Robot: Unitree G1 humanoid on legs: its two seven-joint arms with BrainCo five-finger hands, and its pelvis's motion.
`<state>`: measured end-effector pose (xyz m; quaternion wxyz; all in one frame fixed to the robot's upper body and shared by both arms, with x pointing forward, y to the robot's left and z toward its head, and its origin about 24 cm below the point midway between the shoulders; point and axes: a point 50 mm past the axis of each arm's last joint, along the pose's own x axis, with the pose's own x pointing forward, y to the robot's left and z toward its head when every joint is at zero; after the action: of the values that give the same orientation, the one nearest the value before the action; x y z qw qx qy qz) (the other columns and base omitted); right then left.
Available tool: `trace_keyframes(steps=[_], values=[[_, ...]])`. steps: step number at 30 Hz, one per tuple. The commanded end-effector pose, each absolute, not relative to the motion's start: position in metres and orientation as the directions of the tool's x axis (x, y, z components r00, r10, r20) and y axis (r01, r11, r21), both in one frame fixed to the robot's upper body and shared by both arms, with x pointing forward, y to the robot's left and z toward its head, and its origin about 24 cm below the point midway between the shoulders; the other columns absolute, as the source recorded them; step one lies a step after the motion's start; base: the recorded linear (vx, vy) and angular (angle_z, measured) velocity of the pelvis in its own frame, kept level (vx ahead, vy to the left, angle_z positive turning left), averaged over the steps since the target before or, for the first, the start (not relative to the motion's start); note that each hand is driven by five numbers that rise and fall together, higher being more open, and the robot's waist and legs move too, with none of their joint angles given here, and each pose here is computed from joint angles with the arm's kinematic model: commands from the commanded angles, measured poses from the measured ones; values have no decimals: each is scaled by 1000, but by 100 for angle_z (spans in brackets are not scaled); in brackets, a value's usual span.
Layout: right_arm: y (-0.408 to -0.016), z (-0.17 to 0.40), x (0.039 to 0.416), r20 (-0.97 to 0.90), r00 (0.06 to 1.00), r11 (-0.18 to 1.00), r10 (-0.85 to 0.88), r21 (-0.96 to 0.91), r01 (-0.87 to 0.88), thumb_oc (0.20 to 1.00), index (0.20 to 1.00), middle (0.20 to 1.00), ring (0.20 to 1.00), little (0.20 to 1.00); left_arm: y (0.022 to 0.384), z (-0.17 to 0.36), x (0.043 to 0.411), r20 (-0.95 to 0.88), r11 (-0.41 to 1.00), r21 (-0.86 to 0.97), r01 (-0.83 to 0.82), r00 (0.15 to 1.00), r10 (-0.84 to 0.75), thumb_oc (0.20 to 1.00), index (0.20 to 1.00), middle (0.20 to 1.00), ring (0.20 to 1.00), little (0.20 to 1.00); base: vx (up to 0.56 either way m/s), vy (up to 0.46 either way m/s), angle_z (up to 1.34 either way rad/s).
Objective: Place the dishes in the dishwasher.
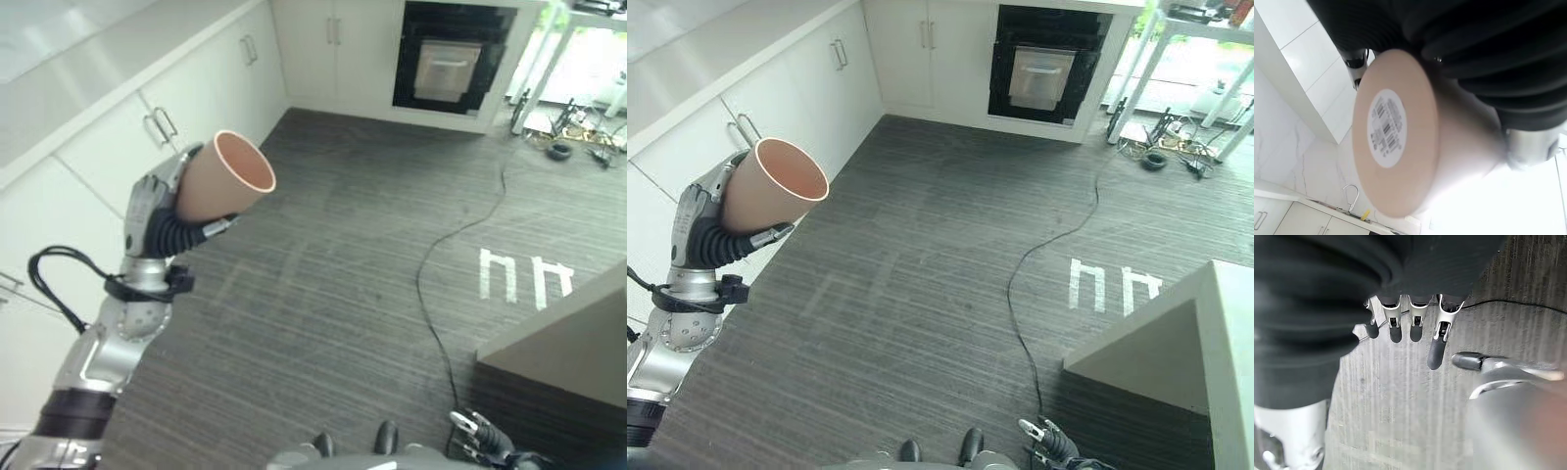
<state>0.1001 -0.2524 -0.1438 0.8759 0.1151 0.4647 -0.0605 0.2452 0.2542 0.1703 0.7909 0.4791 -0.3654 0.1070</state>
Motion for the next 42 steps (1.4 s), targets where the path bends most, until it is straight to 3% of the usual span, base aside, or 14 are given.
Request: trace_keyframes(steps=[1, 13, 14, 22, 28, 38, 42], values=[[-245, -143, 109, -802, 596, 969, 42, 177, 171, 1000, 1000, 1000, 1000, 1000, 257, 198, 247, 747, 529, 630, -569, 631, -211, 200, 200, 200, 200, 200, 75, 22, 0], [-242, -147, 102, -819, 572, 965, 55, 190, 179, 1000, 1000, 1000, 1000, 1000, 250, 200, 251, 732, 528, 651, -546, 636, -244, 200, 200, 200, 200, 200, 14, -10, -16], [-237, -125, 142, -660, 741, 903, 122, 384, 193, 1000, 1000, 1000, 1000, 1000, 241, 170, 271, 685, 541, 654, -528, 718, -128, 200, 200, 200, 200, 200, -31, -47, -3], [-229, -132, 138, -703, 697, 927, 141, 340, 156, 1000, 1000, 1000, 1000, 1000, 242, 167, 279, 659, 547, 667, -505, 743, -117, 200, 200, 200, 200, 200, -39, -167, -4], [-237, -121, 157, -677, 728, 961, 111, 261, 96, 1000, 1000, 1000, 1000, 1000, 245, 165, 272, 659, 602, 632, -488, 747, -87, 200, 200, 200, 200, 200, 62, -97, 0], [-250, -116, 156, -657, 751, 967, 65, 227, 115, 1000, 1000, 1000, 1000, 1000, 244, 163, 271, 626, 617, 656, -435, 770, -123, 200, 200, 200, 200, 200, 393, 256, -22], [-237, -121, 149, -667, 741, 953, 71, 266, 148, 1000, 1000, 1000, 1000, 1000, 237, 161, 276, 585, 600, 705, -378, 787, -193, 200, 200, 200, 200, 200, 451, 353, -14]])
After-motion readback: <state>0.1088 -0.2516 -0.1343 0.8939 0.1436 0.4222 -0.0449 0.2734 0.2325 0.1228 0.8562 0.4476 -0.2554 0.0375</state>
